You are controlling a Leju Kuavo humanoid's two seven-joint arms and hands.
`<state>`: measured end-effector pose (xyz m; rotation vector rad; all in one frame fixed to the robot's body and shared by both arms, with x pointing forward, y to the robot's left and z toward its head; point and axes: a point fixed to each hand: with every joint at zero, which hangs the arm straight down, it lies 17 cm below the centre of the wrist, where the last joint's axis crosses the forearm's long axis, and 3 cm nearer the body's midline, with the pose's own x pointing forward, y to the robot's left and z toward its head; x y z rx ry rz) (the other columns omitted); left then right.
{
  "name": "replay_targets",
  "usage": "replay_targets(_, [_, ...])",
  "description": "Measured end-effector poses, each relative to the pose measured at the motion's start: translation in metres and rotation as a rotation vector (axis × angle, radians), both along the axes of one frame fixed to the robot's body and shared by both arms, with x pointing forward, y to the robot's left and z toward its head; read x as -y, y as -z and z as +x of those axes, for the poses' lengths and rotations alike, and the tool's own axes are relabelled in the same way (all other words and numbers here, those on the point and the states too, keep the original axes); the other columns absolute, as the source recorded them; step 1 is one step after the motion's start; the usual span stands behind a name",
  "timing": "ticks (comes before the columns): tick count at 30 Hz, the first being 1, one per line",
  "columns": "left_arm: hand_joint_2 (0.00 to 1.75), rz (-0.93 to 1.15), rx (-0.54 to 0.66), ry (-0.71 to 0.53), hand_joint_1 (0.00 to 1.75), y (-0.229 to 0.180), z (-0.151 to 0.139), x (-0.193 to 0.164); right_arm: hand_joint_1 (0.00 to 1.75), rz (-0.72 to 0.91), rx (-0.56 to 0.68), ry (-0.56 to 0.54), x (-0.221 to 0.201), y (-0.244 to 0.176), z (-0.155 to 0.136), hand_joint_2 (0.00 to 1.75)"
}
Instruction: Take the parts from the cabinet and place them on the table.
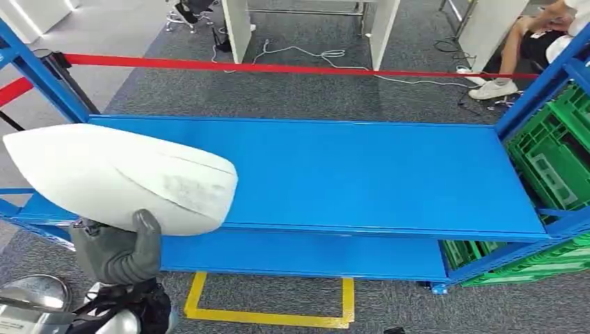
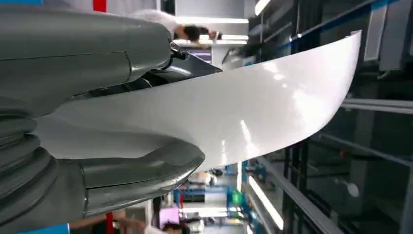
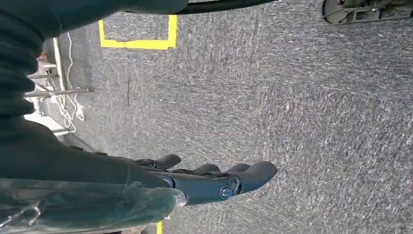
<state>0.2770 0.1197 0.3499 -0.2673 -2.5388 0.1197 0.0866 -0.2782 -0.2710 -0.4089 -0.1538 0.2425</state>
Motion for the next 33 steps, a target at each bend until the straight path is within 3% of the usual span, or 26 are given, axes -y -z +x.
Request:
replay_targets(22, [1.75,0.017,-0.006,0.025,1.75,0.005,-0.001,0.005,0.0,0.007,0.013,0.0,-0.002,-0.001,0.006,1.75])
replay_targets(33, [1.75,0.026,0.004,-0.023,1.75,0.003,0.0,0.001,0.0,0.017,0.049,-0.017,-0.004,-0.001,0.012,1.75])
